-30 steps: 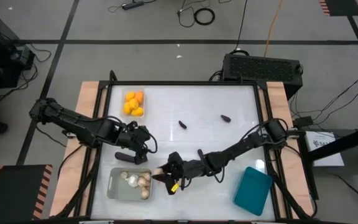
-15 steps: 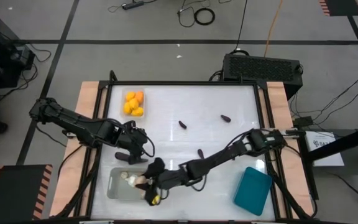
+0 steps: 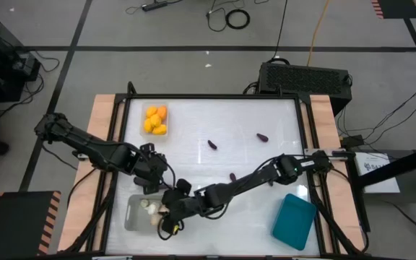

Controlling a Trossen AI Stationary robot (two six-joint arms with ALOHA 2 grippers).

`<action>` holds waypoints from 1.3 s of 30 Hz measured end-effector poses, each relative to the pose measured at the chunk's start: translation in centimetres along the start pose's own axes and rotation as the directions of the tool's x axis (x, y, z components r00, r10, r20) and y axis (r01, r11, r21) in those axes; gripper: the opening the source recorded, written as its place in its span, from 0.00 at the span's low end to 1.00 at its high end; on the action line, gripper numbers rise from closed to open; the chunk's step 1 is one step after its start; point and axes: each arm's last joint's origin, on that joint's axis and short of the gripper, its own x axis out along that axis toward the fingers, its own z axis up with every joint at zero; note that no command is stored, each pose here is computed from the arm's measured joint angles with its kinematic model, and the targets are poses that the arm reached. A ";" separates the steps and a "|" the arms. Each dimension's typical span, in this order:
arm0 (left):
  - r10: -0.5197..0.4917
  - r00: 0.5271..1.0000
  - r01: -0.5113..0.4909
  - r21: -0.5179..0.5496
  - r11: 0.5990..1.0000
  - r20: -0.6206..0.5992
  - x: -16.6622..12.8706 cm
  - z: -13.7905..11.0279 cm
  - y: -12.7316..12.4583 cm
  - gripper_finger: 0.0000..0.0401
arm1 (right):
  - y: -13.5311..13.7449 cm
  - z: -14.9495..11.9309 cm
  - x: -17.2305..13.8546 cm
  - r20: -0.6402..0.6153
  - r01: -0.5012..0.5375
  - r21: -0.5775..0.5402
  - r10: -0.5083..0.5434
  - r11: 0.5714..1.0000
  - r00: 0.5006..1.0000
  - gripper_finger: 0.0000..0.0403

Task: Sort produce into baskets
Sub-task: Put the white garlic into the gray bin, then put the purple eggplant into the blue bin

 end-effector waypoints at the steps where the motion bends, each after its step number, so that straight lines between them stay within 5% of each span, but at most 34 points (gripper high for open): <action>1: -0.001 1.000 0.001 -0.004 1.000 0.001 0.0 0.0 0.0 0.70 | -0.1 0.2 -0.3 -0.017 -0.006 0.007 0.006 1.000 1.000 0.62; 5: 0.000 1.000 0.001 -0.025 1.000 0.009 0.0 0.0 -0.1 0.70 | -0.5 1.0 -3.0 -0.150 0.012 0.045 -0.006 0.999 0.989 0.64; 12: -0.011 0.999 0.012 -0.040 0.999 0.031 0.0 0.3 -0.2 0.70 | -2.2 1.8 -9.0 -0.371 0.217 -0.004 -0.203 0.976 0.906 0.64; 15: -0.027 0.998 0.031 -0.066 0.997 0.062 0.0 0.6 -0.3 0.70 | -3.7 1.4 -11.5 -0.458 0.413 -0.009 -0.371 0.911 0.808 0.63; 19: -0.046 0.994 0.054 -0.076 0.996 0.100 -0.1 1.0 -0.5 0.70 | -6.3 0.6 -12.5 -0.587 0.657 0.035 -0.516 0.753 0.624 0.62; 23: -0.067 0.988 0.080 -0.091 0.993 0.142 -0.1 1.4 -0.7 0.70 | -8.1 -0.5 -10.4 -0.660 0.642 0.018 -0.473 0.767 0.584 0.61; 28: -0.076 0.986 0.099 -0.157 0.983 0.147 -0.1 1.4 -0.8 0.70 | -11.0 -3.1 -9.7 -0.730 0.714 -0.065 -0.521 0.697 0.443 0.61; 36: -0.116 0.985 0.142 -0.206 0.968 0.131 -0.3 1.0 -1.6 0.70 | -14.7 -5.4 -10.7 -0.725 0.695 0.071 -0.441 0.715 0.528 0.61; 39: -0.120 0.984 0.147 -0.220 0.964 0.131 -0.4 0.9 -1.8 0.70 | -15.5 -6.1 -11.1 -0.697 0.658 0.152 -0.392 0.737 0.600 0.61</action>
